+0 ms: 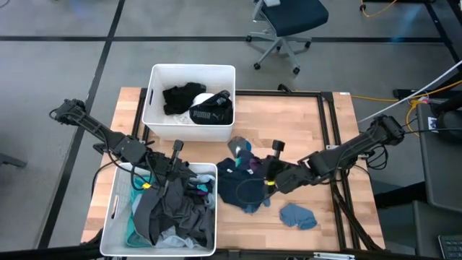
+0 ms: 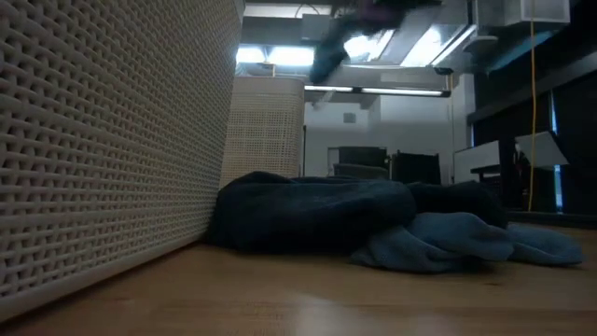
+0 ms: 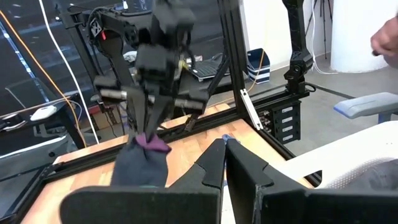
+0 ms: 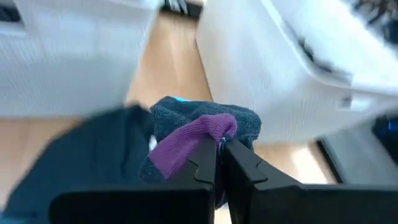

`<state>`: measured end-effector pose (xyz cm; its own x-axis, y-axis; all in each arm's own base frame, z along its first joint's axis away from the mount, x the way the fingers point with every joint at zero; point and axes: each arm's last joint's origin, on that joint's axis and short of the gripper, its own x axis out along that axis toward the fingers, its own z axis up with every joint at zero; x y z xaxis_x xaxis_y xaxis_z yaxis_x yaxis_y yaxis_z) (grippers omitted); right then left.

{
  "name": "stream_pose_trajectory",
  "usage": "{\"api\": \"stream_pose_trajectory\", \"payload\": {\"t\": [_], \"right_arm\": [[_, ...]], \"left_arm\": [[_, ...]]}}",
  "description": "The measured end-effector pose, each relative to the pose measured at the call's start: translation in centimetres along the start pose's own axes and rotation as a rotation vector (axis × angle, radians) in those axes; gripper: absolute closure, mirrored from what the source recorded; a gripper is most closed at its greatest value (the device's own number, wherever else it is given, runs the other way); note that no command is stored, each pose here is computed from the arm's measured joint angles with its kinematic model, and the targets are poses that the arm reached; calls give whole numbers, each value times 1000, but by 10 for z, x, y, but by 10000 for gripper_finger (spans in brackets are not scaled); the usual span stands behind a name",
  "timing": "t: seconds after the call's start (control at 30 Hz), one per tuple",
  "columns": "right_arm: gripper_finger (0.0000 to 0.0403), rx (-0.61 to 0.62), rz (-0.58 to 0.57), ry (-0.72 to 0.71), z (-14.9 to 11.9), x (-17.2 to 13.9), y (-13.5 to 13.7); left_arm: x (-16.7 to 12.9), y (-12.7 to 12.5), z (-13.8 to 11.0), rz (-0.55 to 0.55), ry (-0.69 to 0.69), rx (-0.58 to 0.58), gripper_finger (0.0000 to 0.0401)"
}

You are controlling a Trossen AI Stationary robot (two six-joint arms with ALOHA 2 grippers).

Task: Sort clothes
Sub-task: Put the dark blue sock into the bottom laundry organizer

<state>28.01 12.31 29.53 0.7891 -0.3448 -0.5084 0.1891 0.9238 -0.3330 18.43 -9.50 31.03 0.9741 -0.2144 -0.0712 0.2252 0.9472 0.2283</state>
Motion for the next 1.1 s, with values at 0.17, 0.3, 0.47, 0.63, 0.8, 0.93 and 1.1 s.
{"api": "stream_pose_trajectory", "payload": {"t": [0.17,0.3,0.47,0.63,0.8,0.93,1.1], "right_arm": [[387,-33,31,-168,25,-4,1],[387,-49,114,-311,40,-7,4],[387,-63,234,-470,54,-3,10],[386,-103,323,-588,59,11,24],[386,-109,360,-647,59,33,33],[386,-90,340,-662,57,52,34],[386,-70,346,-709,56,67,39]], "left_arm": [[0,0,0,0,0,0,396],[0,0,0,0,0,0,396],[0,0,0,0,-1,0,396],[0,0,0,1,-4,0,396],[0,0,0,1,-4,1,396],[0,0,0,0,-4,0,396],[0,0,0,1,-4,3,396]]}}
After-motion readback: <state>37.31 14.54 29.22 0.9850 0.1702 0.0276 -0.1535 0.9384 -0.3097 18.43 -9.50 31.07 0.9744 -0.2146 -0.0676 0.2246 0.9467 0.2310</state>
